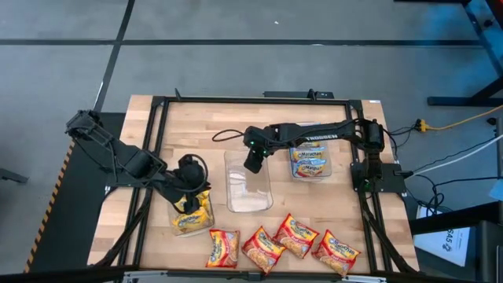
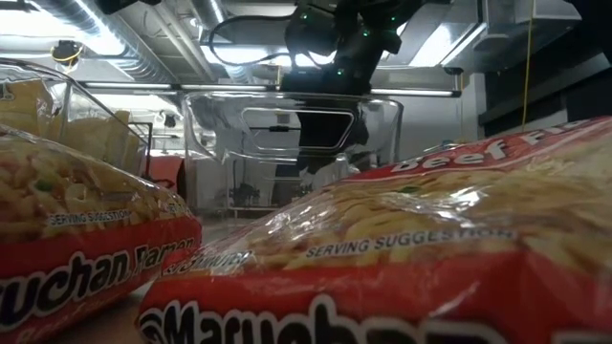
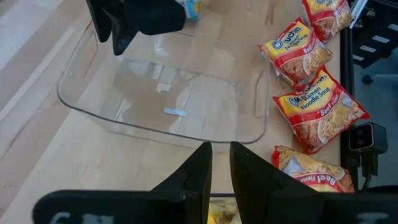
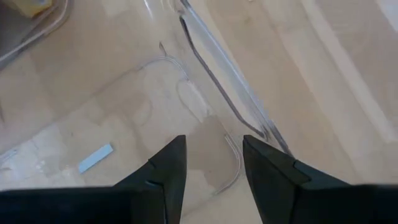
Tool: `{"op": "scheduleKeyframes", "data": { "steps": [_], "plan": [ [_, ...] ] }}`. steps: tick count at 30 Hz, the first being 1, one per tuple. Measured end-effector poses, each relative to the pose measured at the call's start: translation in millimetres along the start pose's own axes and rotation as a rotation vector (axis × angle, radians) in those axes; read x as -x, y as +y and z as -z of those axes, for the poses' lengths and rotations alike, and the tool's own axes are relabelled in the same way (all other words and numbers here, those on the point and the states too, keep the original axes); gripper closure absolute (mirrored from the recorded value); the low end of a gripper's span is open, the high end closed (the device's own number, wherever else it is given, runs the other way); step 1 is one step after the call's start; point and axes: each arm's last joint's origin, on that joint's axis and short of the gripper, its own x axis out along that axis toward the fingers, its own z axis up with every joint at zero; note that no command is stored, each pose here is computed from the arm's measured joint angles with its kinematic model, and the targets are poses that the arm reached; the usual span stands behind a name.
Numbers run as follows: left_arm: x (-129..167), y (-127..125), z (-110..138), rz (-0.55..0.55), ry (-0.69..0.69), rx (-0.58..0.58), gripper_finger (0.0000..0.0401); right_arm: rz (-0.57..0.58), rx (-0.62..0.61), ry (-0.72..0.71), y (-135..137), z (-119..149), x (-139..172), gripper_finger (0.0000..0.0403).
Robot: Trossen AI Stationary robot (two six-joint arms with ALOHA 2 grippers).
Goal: Sort Maruchan noodles
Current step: Adjust the transparent bins
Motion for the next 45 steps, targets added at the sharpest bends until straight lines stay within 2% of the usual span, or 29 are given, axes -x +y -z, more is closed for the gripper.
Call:
{"op": "scheduleKeyframes", "data": {
  "steps": [2,7,10,13,16,18,21,29,35,40,45],
  "plan": [
    [0.0,0.8,1.0,-0.006,0.011,-0.006,0.035,-0.044,-0.03,0.015,-1.3,-0.8,-0.1,0.0246],
    [9.9,12.1,9.2,-0.011,0.128,-0.025,0.035,-0.278,-0.054,0.039,11.5,-13.2,14.0,0.0246],
    [18.1,20.6,15.5,-0.013,0.225,0.036,0.035,-0.429,-0.081,0.04,22.1,-27.1,31.6,0.0247],
    [26.2,30.7,25.5,-0.046,0.38,0.114,0.035,-0.544,-0.097,0.058,30.1,-36.9,47.4,0.0246],
    [30.7,37.5,36.4,-0.115,0.557,0.179,0.035,-0.618,-0.064,0.073,41.0,-39.7,59.3,0.0247],
    [30.0,36.6,40.3,-0.148,0.603,0.191,0.035,-0.639,-0.04,0.076,48.8,-38.5,63.2,0.0246],
    [24.8,31.9,41.6,-0.177,0.582,0.179,0.035,-0.653,-0.014,0.087,60.9,-33.2,65.1,0.0246],
    [-9.2,25.8,38.2,-0.359,0.493,0.175,0.035,-0.675,0.066,0.11,97.7,-13.8,70.7,0.0246],
    [-35.2,23.7,33.2,-0.356,0.522,0.109,0.0351,-0.657,0.117,0.181,118.5,6.6,74.1,0.0247],
    [-39.0,19.3,36.3,-0.302,0.584,0.028,0.0351,-0.438,0.172,0.228,115.8,26.1,87.3,0.0246],
    [-39.4,18.6,35.0,-0.291,0.558,-0.013,0.0351,-0.242,0.19,0.294,89.9,38.1,124.9,0.0247]
  ]
}}
